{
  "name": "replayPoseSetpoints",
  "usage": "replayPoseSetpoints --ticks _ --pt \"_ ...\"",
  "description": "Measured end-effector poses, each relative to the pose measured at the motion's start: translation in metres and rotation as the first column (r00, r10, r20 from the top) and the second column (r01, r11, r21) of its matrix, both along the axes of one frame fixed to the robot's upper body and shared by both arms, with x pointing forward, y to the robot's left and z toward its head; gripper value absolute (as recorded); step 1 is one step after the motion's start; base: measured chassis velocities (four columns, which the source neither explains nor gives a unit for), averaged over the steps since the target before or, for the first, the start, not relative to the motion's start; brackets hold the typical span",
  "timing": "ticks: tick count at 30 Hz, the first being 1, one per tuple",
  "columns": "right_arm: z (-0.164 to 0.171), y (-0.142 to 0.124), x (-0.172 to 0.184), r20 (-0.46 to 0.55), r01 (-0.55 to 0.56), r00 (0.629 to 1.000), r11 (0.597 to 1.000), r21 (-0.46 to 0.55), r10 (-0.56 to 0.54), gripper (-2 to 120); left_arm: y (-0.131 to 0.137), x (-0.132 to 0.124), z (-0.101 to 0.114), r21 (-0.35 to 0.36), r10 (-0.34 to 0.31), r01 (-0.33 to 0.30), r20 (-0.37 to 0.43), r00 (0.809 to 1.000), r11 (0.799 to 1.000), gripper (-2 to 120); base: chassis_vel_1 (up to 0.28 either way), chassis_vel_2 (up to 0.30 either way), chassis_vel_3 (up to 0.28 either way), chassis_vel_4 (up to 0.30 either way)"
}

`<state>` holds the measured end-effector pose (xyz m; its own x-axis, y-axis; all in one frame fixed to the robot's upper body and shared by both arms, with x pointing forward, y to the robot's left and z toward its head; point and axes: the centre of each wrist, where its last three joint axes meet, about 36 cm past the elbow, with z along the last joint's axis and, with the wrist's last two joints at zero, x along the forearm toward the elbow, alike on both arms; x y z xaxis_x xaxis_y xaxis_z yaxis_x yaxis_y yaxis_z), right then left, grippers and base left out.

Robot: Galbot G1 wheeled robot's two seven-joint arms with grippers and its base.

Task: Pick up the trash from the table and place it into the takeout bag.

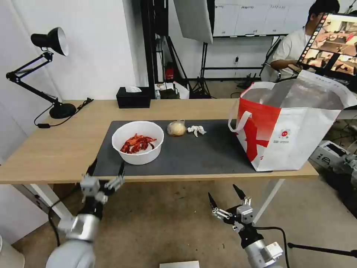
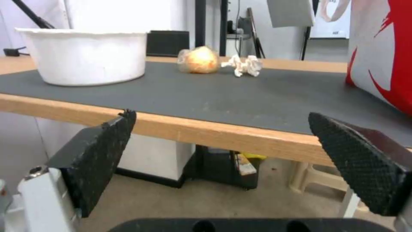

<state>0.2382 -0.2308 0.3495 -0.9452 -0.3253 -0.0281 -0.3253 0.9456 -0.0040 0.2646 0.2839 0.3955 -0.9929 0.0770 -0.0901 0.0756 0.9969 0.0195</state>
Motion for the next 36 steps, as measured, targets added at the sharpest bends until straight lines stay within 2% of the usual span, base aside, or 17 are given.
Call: replayPoseSetpoints --ticks 1,2,5,18,36 --pt "0.0 0.003 0.0 0.002 0.003 1.0 1.0 0.006 -0.003 100 0.001 -0.023 -0.015 0.021 0.009 -0.008 -0.073 0.997 1.0 100 0.0 0.0 0.0 0.0" --pt "0.0 0.004 0.0 0.002 0.002 1.0 1.0 0.006 -0.002 100 0.001 -0.032 -0.022 0.027 0.011 -0.008 -0.105 0.994 1.0 100 0.0 0.0 0.0 0.0" --pt "-0.001 0.005 0.0 0.003 -0.001 1.0 1.0 0.002 0.001 100 0.0 -0.038 -0.029 0.032 0.013 -0.009 -0.123 0.992 0.999 100 0.0 0.0 0.0 0.0" --pt "-0.002 0.007 -0.001 0.005 0.001 1.0 1.0 0.0 -0.001 100 -0.01 -0.03 -0.03 0.007 -0.003 0.004 -0.096 0.995 1.0 100 0.0 0.0 0.0 0.0" --pt "-0.002 0.007 0.0 0.002 -0.005 1.0 1.0 -0.001 0.005 100 -0.013 -0.028 -0.032 0.022 -0.024 0.026 -0.092 0.995 0.999 100 0.0 0.0 0.0 0.0"
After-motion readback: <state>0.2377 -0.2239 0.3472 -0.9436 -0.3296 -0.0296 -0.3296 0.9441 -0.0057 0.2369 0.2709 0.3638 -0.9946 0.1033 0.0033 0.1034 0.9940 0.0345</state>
